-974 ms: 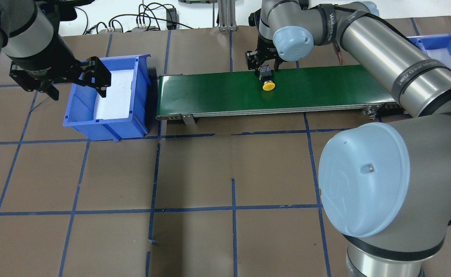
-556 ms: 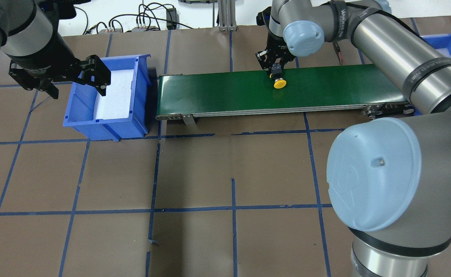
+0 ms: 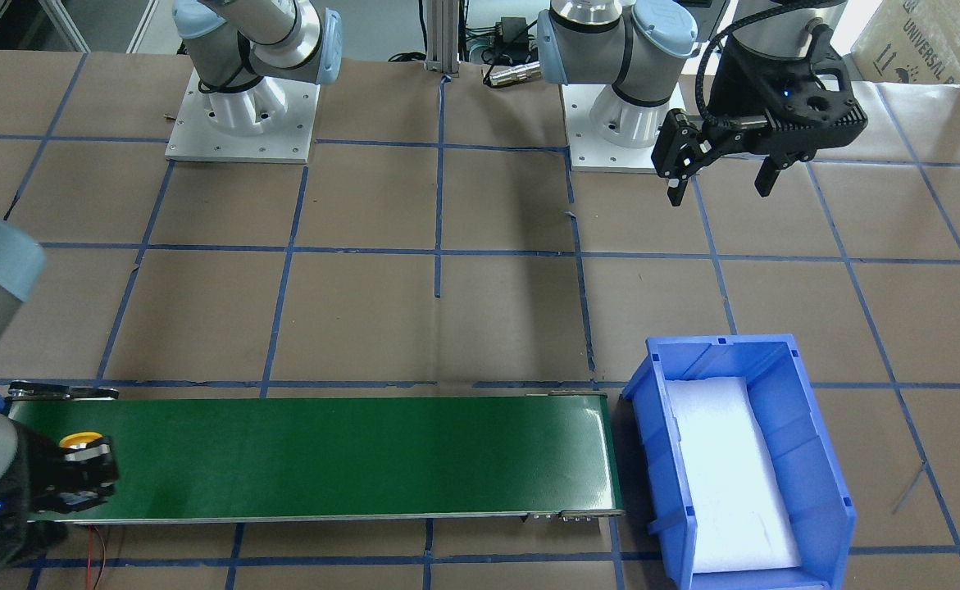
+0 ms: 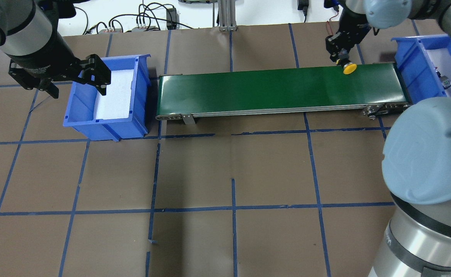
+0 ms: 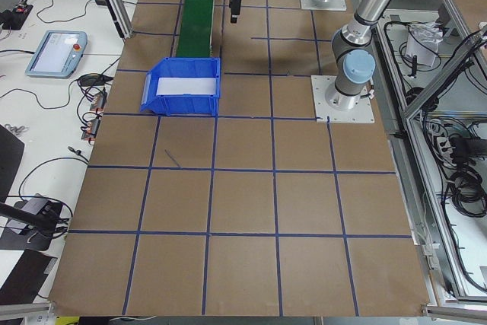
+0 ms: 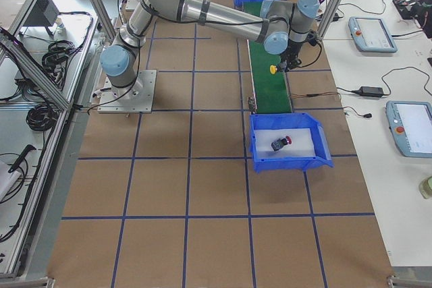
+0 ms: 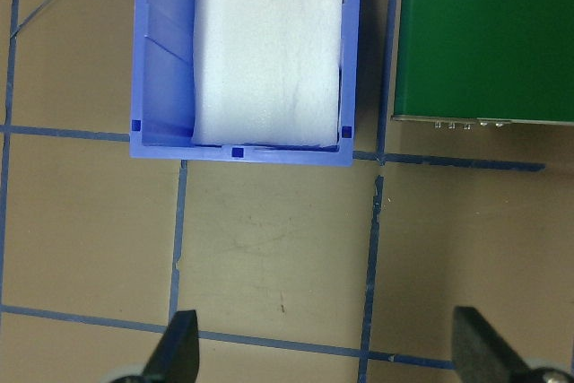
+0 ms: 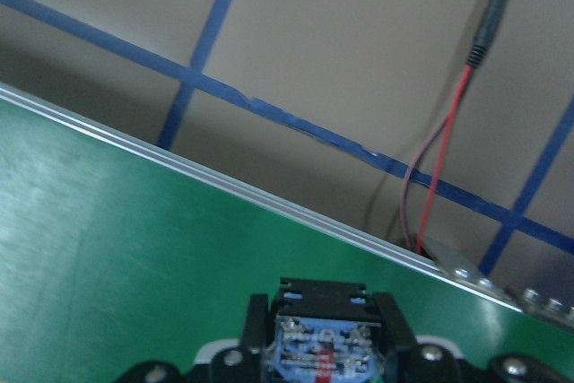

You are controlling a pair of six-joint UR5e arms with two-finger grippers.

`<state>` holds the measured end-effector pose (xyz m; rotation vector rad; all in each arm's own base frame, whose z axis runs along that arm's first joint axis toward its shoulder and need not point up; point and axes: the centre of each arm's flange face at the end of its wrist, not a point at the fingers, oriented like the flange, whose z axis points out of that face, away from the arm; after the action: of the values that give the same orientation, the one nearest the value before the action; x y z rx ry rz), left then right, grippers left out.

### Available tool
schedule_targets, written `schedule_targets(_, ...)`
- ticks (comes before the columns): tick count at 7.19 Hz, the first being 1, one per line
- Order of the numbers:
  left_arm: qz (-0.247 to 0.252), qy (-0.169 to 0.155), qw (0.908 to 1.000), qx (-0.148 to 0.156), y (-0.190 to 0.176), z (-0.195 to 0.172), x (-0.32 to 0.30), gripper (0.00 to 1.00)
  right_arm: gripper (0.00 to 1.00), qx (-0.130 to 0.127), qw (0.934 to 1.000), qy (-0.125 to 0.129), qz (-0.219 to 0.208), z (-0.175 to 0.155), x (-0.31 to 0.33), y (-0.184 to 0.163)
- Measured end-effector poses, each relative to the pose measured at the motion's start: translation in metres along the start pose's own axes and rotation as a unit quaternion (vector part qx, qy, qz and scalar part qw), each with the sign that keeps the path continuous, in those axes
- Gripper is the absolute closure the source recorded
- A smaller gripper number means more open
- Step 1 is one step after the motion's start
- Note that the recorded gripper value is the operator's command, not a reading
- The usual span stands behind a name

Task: Transport two buttons from left to right
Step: 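Carry the yellow-capped button to the right blue bin and release it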

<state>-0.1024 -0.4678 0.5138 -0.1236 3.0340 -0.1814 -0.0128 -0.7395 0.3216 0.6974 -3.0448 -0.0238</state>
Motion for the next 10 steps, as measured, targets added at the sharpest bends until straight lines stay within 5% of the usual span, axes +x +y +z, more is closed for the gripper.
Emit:
schedule_targets(5,0.000,0.001,1.0000,-0.004,0.000,0.004,0.001,0.00,0.93,-0.016,0.9985,0.027,-0.044,-0.050,0.186,0.137)
schedule_targets(7,0.000,0.002,1.0000,-0.005,0.000,0.005,0.001,0.00,0.93,-0.009,0.9982,0.034,-0.049,-0.046,0.222,0.144)
schedule_targets(10,0.000,0.002,1.0000,-0.006,-0.002,0.006,0.001,0.00,0.93,0.010,0.9978,0.027,-0.060,0.000,0.256,0.107)
